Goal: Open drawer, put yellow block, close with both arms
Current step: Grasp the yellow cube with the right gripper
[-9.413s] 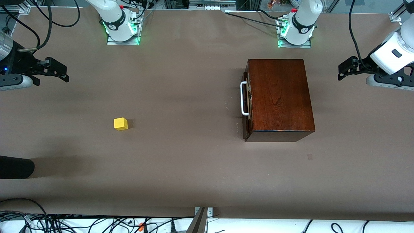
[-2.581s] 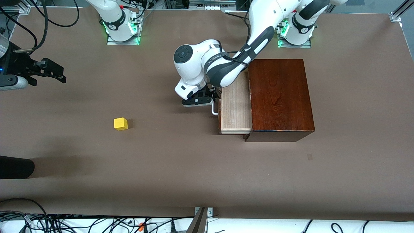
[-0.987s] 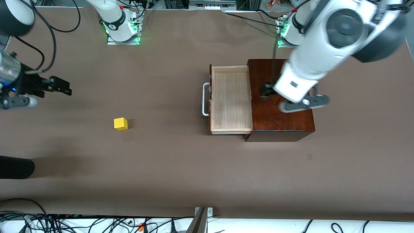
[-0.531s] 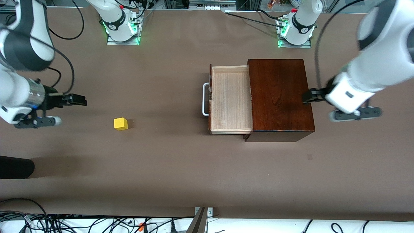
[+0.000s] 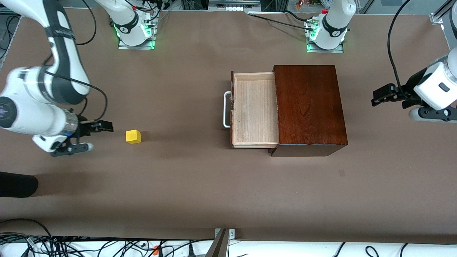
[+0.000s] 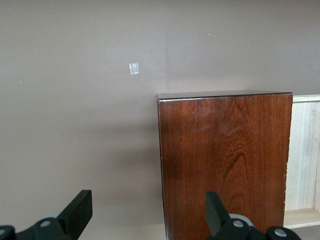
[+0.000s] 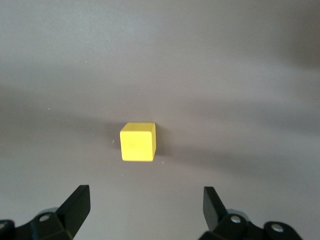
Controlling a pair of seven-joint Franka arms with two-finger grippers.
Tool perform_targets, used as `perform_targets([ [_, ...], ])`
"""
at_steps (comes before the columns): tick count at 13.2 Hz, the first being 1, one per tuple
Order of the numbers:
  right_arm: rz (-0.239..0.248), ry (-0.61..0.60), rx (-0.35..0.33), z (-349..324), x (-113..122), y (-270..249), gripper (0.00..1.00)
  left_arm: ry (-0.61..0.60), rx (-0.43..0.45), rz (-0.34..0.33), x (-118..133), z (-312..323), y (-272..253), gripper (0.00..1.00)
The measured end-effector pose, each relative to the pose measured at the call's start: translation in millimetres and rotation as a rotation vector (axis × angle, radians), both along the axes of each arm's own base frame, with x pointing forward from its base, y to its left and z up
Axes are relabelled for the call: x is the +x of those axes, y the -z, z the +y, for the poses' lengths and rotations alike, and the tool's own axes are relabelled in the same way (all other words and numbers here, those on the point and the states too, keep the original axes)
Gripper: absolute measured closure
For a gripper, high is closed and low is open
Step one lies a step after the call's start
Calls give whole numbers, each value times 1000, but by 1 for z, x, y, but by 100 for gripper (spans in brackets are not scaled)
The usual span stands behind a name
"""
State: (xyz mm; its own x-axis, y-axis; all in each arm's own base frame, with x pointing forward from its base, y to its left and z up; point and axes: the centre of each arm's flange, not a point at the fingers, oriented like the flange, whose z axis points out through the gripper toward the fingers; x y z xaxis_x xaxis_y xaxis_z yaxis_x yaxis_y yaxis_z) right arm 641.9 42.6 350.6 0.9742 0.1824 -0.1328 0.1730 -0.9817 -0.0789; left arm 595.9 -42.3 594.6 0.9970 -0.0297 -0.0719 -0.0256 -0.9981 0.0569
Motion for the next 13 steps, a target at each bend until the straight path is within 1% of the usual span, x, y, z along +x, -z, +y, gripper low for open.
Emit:
perform_targets([
  [2, -18, -11, 0, 9, -9, 31, 0, 7, -2, -6, -6, -4, 1, 0],
  [6, -49, -31, 7, 25, -24, 85, 0, 13, -3, -12, -7, -7, -1, 0],
  [11, -47, -40, 8, 32, -28, 145, 0, 13, -4, -13, -10, -6, -5, 0],
  [12, -44, -45, 8, 36, -29, 151, 4, 13, -4, -13, -11, -6, -6, 0],
  [13, -45, -48, 8, 38, -30, 154, 4, 13, -4, -14, -11, -6, -7, 0],
])
